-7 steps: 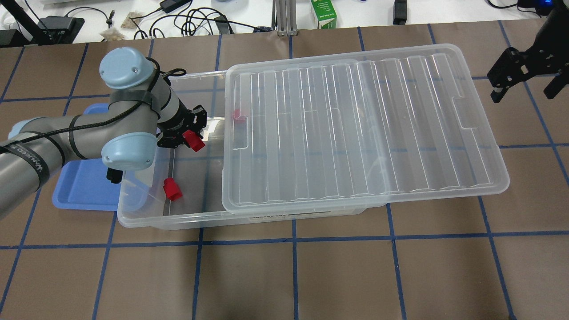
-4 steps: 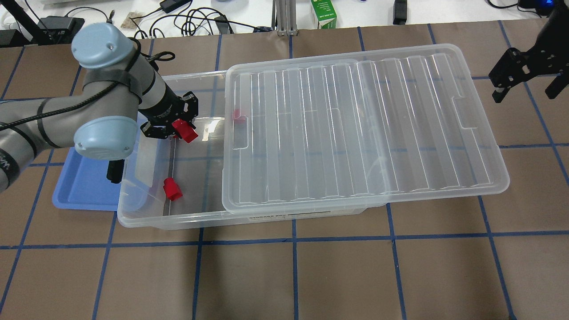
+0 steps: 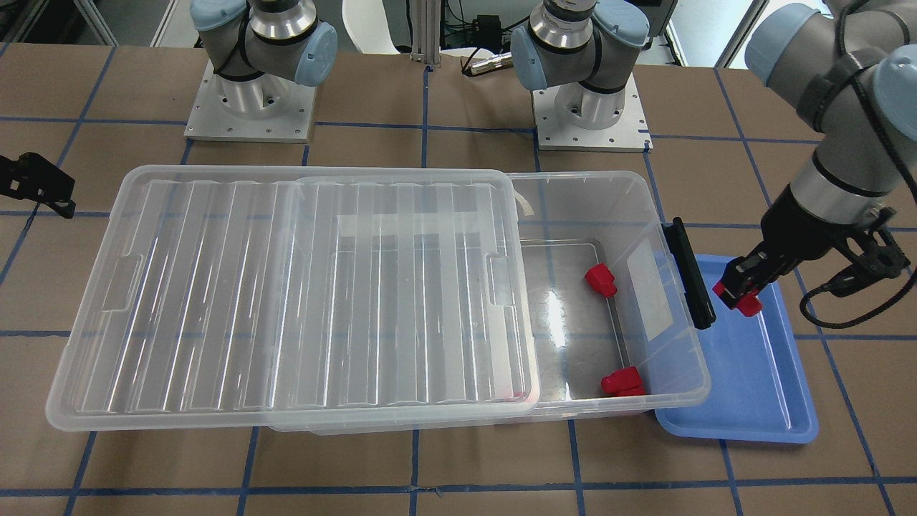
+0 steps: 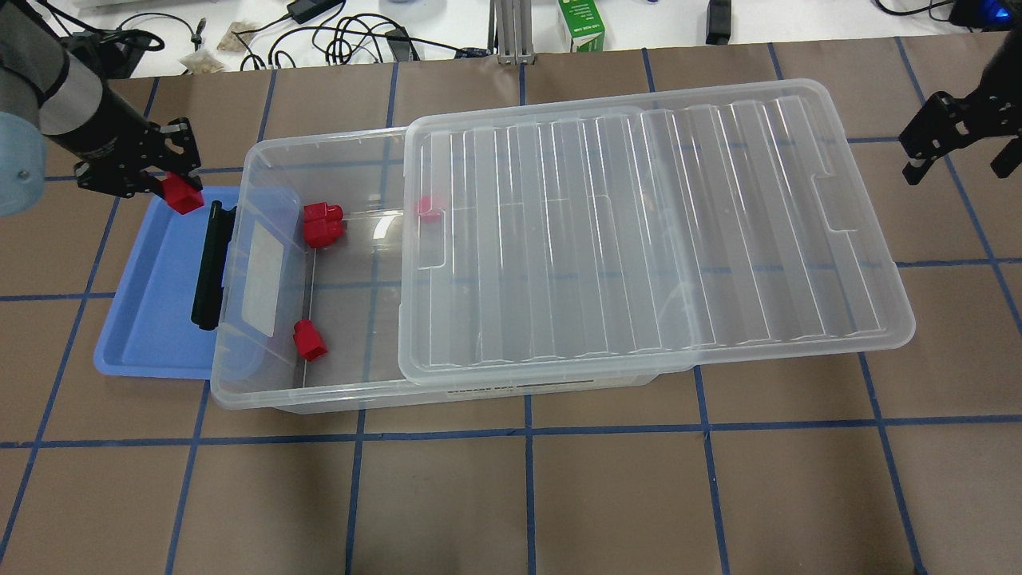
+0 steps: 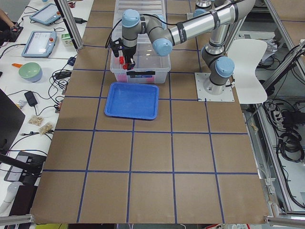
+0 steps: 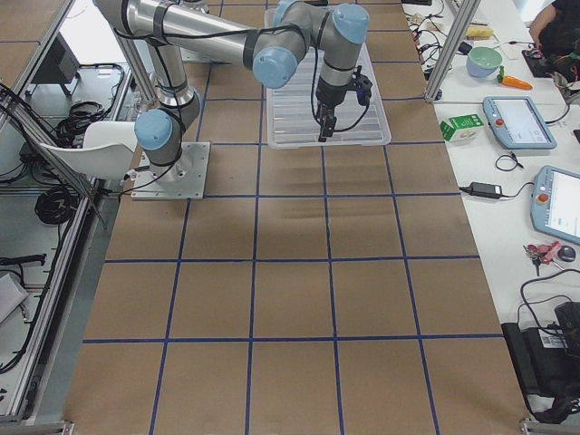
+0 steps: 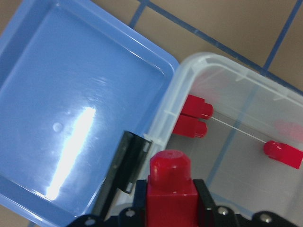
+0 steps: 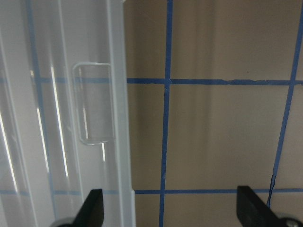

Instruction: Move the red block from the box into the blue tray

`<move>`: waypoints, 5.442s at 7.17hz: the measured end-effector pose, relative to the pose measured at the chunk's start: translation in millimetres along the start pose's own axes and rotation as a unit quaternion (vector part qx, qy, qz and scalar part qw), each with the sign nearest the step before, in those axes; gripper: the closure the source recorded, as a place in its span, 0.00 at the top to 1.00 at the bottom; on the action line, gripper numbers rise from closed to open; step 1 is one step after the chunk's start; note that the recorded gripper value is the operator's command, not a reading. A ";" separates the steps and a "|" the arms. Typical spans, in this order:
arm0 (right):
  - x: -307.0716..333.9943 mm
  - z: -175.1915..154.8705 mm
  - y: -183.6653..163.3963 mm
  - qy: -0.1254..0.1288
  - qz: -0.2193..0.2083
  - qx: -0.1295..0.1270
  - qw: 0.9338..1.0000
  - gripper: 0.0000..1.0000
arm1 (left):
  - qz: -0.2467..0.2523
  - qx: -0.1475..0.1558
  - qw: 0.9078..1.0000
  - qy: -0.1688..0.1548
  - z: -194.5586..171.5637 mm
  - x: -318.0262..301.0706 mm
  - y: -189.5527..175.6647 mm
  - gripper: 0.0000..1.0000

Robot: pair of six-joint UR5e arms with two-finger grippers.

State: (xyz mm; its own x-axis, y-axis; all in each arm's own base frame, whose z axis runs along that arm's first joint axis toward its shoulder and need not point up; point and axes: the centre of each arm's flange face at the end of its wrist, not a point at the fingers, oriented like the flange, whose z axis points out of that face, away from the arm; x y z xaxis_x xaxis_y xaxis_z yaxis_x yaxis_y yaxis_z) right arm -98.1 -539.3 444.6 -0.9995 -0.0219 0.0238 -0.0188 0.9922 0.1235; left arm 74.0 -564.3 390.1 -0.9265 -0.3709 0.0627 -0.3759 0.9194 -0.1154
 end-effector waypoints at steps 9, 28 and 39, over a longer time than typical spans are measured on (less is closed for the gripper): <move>15.8 93.4 -22.7 -0.038 -0.031 -0.003 0.999 1.00 | 0.129 -0.016 0.991 -0.005 155.6 -85.2 -32.1 1.00; -172.3 102.2 -29.7 -0.034 0.041 -0.022 0.998 1.00 | 0.246 -0.022 0.969 -0.025 -126.6 160.4 116.7 1.00; -198.1 -24.1 63.8 -0.025 0.030 0.053 0.998 1.00 | 0.165 -0.027 0.986 -0.028 -125.4 151.2 113.1 1.00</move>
State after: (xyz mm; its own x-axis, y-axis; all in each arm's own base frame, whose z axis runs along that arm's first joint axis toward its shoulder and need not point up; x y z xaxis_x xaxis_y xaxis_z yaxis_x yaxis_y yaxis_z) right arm 99.4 -474.6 471.6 -0.9989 0.0421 -0.0211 0.0417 0.9990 0.0184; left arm -106.7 -500.0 510.8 -0.9981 -0.0565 -0.0246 -0.0548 0.9962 -0.0670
